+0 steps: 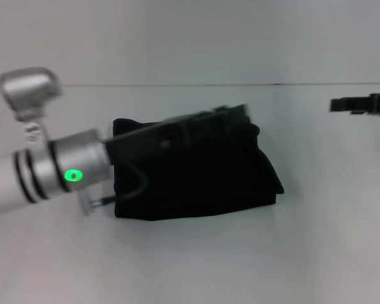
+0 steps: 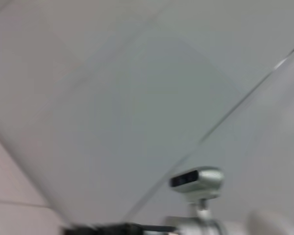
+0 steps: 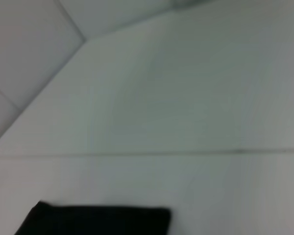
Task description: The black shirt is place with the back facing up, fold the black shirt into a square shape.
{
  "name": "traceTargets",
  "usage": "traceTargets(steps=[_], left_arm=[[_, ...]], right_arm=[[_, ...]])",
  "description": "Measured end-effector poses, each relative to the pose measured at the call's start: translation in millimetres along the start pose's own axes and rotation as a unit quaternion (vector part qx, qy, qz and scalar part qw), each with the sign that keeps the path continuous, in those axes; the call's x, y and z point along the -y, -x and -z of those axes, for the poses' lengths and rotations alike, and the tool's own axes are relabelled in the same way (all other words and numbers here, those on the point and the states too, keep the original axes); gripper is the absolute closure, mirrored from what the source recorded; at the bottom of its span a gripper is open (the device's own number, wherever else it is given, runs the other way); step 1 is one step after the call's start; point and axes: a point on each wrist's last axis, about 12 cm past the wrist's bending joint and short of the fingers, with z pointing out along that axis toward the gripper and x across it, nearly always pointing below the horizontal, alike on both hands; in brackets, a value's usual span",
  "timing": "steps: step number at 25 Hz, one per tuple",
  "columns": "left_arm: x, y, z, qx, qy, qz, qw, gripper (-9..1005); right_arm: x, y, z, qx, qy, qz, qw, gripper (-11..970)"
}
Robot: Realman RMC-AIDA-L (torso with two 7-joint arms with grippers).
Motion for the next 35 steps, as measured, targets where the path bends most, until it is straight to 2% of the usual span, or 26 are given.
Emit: traceTargets(steps=[2,7,9,12,17,25,35], left_arm=[[-5.2,9,17,-0.008,0.032,-0.057,0.998,218],[-10.9,27,48,-0.038,0.070,-0.175,0.981,44],[-11.7,30,55,-0.060,0.080,-0.219,0.970,44],[-12.7,32,59,-0.086,0.093,-0.258,0.958,44],[-15.0,33,62,-0.095,0.107,-0.281,0.949,44],[-15.9,30,65,-0.092,0.113,-0.279,0.949,44],[-16.4,28,68,-0.090,0.117,-0.276,0.950,45]], right_arm=[[-7.7,-1,-13,-0.020,0.010,-0.013,1.000,226],[-24.4,-5,-43,-0.038,0.022,-0.043,0.998,226],[-31.7,-7,-53,-0.036,0.028,-0.059,0.997,226],[-41.1,-12,-67,-0.035,0.031,-0.082,0.996,225],[-52.6,-22,-86,-0.022,0.035,-0.120,0.992,225],[-57.9,-32,-99,-0.008,0.033,-0.163,0.986,230],[-67.3,-42,-115,-0.007,0.021,-0.194,0.981,296]])
